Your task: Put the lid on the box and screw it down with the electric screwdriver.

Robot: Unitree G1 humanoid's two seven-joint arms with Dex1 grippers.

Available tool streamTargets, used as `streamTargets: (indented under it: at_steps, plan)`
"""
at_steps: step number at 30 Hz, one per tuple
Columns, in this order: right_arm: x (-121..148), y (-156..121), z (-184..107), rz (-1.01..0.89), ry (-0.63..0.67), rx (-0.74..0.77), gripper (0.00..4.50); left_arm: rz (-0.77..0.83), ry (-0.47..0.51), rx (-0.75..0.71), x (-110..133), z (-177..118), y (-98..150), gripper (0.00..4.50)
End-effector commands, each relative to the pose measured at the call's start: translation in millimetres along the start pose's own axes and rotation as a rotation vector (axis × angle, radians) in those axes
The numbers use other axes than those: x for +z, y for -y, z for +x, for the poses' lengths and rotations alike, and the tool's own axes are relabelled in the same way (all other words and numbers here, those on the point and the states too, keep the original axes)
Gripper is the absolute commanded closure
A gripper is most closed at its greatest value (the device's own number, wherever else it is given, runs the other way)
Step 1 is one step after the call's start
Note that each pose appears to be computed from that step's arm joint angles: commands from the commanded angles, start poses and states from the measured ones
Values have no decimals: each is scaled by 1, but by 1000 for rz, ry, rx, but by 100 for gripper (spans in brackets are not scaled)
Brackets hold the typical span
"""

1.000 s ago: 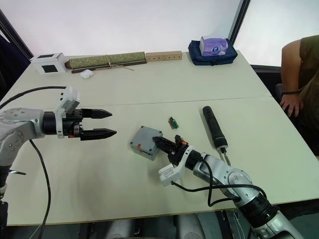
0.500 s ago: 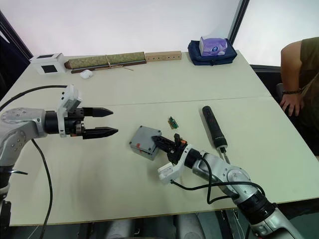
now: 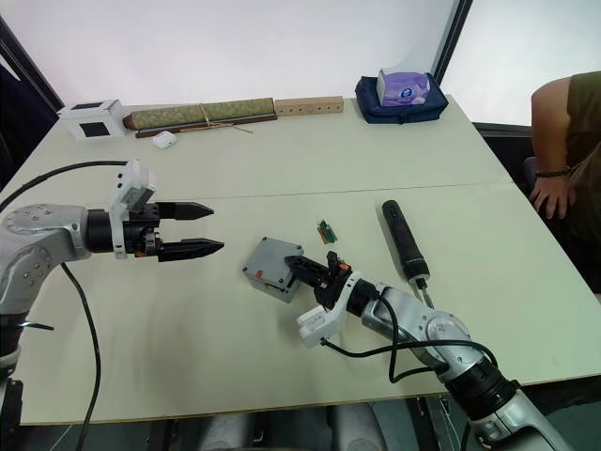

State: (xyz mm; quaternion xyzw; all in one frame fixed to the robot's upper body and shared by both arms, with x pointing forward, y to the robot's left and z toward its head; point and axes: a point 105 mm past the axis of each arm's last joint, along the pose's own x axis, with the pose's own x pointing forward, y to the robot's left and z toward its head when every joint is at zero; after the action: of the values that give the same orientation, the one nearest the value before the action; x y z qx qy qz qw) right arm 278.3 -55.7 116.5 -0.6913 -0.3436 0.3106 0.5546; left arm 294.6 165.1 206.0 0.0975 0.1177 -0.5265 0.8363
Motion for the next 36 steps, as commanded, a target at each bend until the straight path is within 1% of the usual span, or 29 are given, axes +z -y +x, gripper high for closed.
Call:
streamTargets:
  at_steps: [1, 12, 18, 20, 21, 22, 24, 25, 26, 27, 30, 31, 36]
  plan:
    - [-6, -4, -5, -8, -19, 12, 431, 48, 29, 2, 10, -3, 3, 5]
    - [-4, -14, -12, -16, -16, 25, 431, 44, 30, -2, 10, -2, 4, 5]
    - [-3, -17, -12, -14, -15, 33, 431, 40, 41, -21, 10, 7, 8, 5]
    - [-3, -18, -12, -14, -14, 36, 431, 50, 40, -31, 7, 16, 10, 57]
    - [-3, -19, -12, -14, -14, 36, 431, 53, 40, -33, 6, 18, 11, 67]
    - [-3, -19, -12, -15, -13, 38, 431, 53, 43, -57, 5, 24, 15, 129]
    - [-3, -20, -12, -13, -12, 41, 431, 37, 68, -107, 1, 47, 23, 201]
    - [-3, -21, -12, -13, -10, 42, 431, 38, 73, -131, -2, 59, 26, 229]
    - [-2, -22, -12, -12, -9, 44, 431, 42, 78, -138, -4, 67, 27, 279]
    - [-2, -22, -12, -11, -8, 44, 431, 47, 81, -141, -5, 72, 28, 327]
    - [-1, -22, -12, -2, -8, 45, 431, 44, 93, -167, -6, 83, 30, 440]
    - [-1, -23, -13, 3, -7, 48, 431, 50, 82, -172, -9, 87, 31, 448]
    - [-1, -23, -14, 14, -5, 56, 431, 91, 21, -170, -28, 96, 30, 448]
